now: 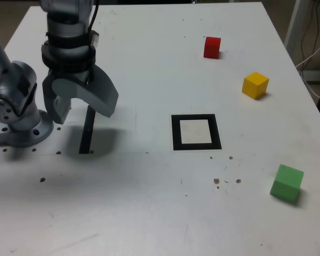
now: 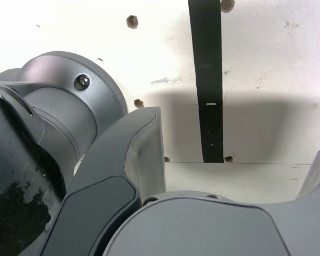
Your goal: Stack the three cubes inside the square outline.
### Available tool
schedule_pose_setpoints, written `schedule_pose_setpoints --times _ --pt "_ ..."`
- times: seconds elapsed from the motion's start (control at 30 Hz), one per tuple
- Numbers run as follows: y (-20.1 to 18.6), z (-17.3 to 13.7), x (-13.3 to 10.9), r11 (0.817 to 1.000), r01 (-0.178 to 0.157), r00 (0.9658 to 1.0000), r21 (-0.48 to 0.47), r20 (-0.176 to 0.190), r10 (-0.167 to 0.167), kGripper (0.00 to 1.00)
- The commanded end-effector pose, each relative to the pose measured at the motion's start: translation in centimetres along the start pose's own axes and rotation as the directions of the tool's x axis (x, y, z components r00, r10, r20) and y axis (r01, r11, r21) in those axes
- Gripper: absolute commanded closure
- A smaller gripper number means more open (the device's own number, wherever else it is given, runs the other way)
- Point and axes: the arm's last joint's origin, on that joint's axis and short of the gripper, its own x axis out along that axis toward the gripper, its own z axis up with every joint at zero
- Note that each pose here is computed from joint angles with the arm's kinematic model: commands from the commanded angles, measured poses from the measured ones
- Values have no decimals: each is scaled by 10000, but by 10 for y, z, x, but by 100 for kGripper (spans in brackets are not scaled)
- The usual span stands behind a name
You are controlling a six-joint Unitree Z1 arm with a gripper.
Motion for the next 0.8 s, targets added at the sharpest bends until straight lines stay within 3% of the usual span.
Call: schedule_pose_setpoints --times 0.0,0.17,0.5,0.77 --pt "0 -1 0 10000 -27 10000 8 64 26 0" --pt "0 0 0 10000 -59 10000 26 75 59 0" --pt "2 4 1 9995 -216 9995 242 -235 222 0" --pt "4 19 -7 9983 -339 9992 463 -214 350 0"
